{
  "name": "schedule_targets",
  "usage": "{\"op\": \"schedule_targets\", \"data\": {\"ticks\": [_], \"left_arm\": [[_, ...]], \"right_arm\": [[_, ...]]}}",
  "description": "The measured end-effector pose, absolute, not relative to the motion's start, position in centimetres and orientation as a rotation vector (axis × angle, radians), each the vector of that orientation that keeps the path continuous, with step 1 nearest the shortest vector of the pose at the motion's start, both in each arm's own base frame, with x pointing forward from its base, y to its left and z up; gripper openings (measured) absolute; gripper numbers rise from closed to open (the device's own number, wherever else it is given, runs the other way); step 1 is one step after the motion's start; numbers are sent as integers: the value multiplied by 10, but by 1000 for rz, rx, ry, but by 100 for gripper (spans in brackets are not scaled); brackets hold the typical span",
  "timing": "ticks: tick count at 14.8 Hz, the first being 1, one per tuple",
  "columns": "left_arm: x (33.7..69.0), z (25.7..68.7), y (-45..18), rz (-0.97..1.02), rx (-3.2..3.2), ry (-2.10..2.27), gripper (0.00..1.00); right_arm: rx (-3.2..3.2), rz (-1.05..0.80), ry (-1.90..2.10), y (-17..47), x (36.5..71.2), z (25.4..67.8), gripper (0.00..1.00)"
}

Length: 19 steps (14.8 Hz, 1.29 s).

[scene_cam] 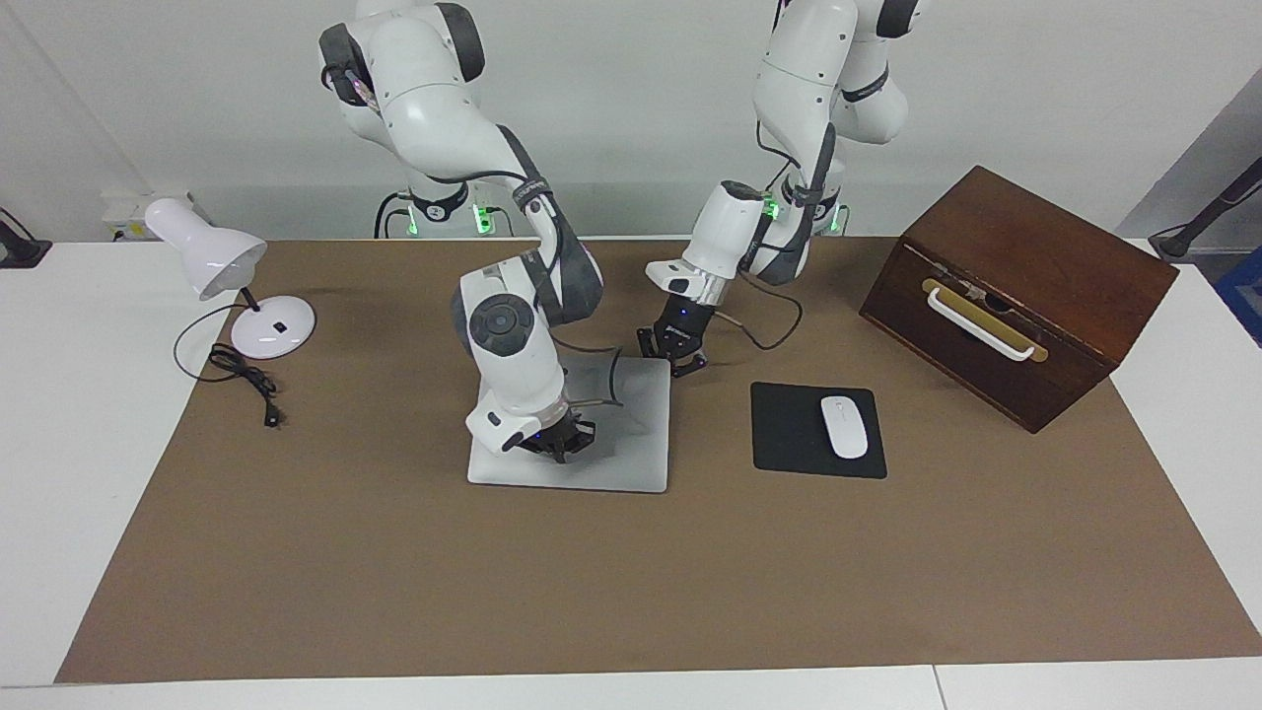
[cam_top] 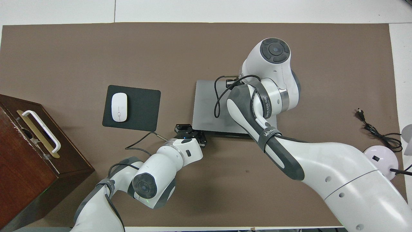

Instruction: Close laptop with both arms

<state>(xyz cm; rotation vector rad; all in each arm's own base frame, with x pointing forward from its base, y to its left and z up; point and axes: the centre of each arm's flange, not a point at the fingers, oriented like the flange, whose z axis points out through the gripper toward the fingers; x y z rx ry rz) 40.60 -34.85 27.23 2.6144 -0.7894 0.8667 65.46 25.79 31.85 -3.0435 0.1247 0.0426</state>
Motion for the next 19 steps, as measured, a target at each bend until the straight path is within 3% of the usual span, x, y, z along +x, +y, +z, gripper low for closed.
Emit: {"op": "schedule_targets", "data": {"ticks": [6, 14, 19], "left_arm": [[406, 272, -348, 867, 2614, -789, 1], [406, 272, -348, 861, 2618, -768, 1], [409, 275, -350, 826, 2636, -760, 1]], "right_arm": [[-3058, 105, 110, 238, 660, 332, 1], [-3118, 0, -46, 121, 669, 485, 1], [-3205, -135, -410, 32, 664, 562, 1]]}}
